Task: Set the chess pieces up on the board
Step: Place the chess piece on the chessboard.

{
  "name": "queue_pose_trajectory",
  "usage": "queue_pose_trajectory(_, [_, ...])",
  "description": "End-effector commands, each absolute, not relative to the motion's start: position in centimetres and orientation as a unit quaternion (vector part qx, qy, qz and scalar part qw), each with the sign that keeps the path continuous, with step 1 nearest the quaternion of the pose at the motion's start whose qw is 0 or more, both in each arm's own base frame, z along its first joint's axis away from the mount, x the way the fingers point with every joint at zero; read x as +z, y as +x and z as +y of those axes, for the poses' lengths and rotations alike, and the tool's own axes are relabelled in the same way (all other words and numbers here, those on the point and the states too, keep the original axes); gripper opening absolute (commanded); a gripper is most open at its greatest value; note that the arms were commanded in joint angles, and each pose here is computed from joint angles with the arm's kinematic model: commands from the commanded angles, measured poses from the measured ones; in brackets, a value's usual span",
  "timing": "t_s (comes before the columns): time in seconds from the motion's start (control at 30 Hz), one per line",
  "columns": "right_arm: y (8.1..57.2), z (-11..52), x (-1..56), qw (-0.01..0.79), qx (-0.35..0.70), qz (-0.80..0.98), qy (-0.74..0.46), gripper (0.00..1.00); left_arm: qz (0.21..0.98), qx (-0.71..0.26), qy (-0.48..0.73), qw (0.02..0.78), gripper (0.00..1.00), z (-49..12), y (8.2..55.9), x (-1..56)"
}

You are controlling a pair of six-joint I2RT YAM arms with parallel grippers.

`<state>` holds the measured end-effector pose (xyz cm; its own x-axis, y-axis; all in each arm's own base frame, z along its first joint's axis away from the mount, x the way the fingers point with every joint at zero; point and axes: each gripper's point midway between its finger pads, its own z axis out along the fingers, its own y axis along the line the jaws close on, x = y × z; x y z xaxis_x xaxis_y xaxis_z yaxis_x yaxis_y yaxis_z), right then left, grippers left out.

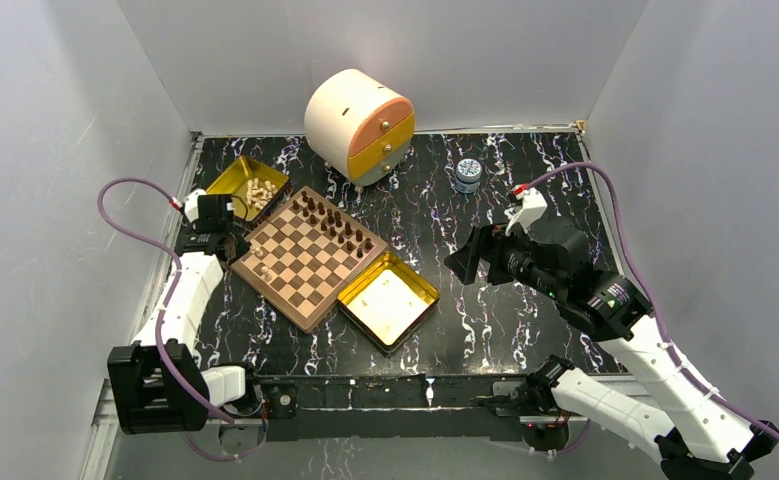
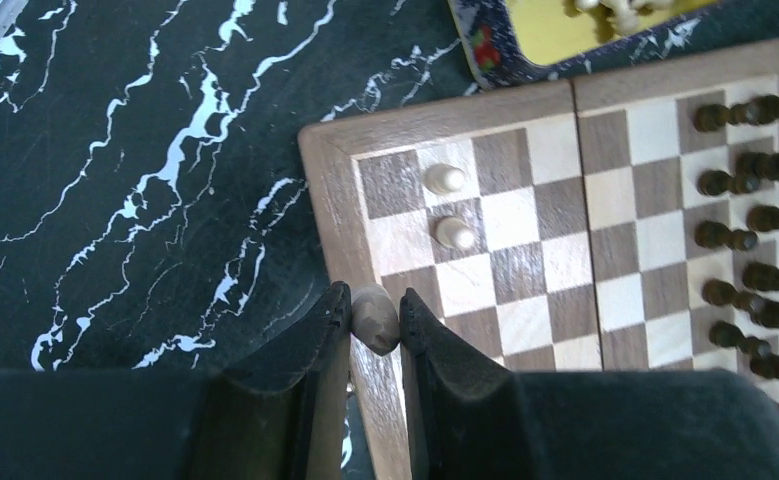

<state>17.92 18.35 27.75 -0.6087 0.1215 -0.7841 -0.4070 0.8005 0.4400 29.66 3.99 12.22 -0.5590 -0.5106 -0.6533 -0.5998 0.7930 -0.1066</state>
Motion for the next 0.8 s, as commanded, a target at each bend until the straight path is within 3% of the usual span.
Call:
queue_pose_trajectory(0.0, [18.2, 18.4, 29.7, 0.455, 0.319, 0.827, -0.08, 0.97, 0.86, 0.07, -0.337, 0.377, 0.13, 5.3, 30.6, 11.8])
queue_pose_trajectory(0.77, [18.1, 17.9, 31.2, 0.472, 0.318, 0.818, -0.077, 0.97, 0.866, 0.043, -0.345, 0.359, 0.12, 4.3, 31.3, 7.3])
